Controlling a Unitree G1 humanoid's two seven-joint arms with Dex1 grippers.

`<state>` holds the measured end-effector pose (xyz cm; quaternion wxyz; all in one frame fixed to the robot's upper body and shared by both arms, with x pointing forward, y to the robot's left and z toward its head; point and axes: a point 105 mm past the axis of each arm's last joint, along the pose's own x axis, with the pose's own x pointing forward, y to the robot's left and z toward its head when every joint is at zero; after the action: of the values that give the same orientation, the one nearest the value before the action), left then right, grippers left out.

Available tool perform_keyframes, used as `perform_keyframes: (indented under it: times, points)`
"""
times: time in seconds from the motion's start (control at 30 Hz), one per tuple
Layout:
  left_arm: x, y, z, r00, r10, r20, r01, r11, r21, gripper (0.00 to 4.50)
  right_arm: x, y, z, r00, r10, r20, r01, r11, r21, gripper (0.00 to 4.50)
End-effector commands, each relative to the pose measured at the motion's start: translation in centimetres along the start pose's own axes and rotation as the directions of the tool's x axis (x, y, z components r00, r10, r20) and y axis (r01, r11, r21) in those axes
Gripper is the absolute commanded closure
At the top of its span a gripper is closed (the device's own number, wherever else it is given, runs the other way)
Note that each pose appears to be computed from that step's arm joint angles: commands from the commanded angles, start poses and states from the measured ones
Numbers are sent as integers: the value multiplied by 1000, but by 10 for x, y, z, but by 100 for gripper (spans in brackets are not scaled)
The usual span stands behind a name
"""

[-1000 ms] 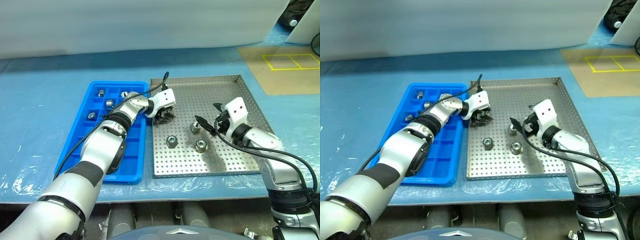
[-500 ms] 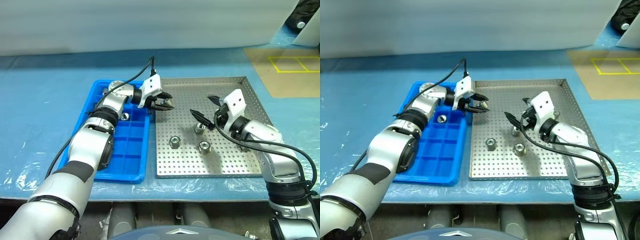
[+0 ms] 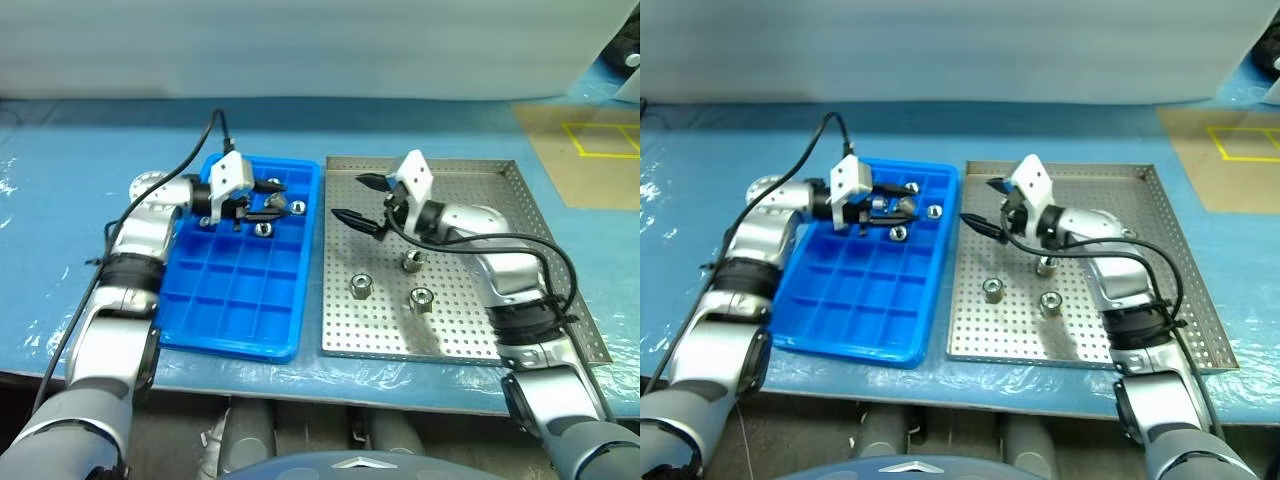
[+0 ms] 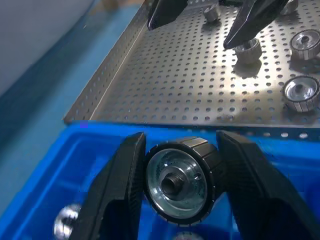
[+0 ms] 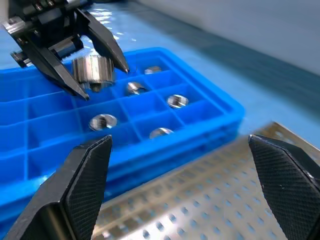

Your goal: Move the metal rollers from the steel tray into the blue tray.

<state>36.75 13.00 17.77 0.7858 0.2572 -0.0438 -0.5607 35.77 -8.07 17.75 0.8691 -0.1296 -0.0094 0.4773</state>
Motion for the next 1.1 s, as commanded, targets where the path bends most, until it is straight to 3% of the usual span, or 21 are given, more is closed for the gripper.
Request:
perform_keyframes:
  times: [0.03, 0.2, 0.4, 0.6, 0.87, 1.1]
  points:
    - [-29, 4, 25, 994, 104, 29, -105, 993, 45, 259, 10, -7, 15, 999, 29, 44, -26, 998, -54, 0]
    - [-63, 3, 19, 973, 224, -53, -223, 974, 33, 259, 21, -5, 19, 993, 102, 61, -98, 993, -59, 0]
    - [-103, -3, 1, 910, 389, -145, -391, 920, 16, 259, 39, 29, 21, 949, 308, 64, -305, 951, -52, 0]
    - [-114, -13, -16, 876, 451, -170, -466, 883, -54, 259, 44, 58, 18, 881, 473, 29, -471, 880, -55, 0]
    - [-109, -15, -29, 858, 481, -179, -501, 861, -87, 259, 50, 68, 18, 870, 491, 35, -489, 870, -59, 0]
    - [-101, -40, -28, 909, 383, -166, -407, 902, -146, 259, 43, 64, 11, 888, 460, 25, -458, 888, -43, 0]
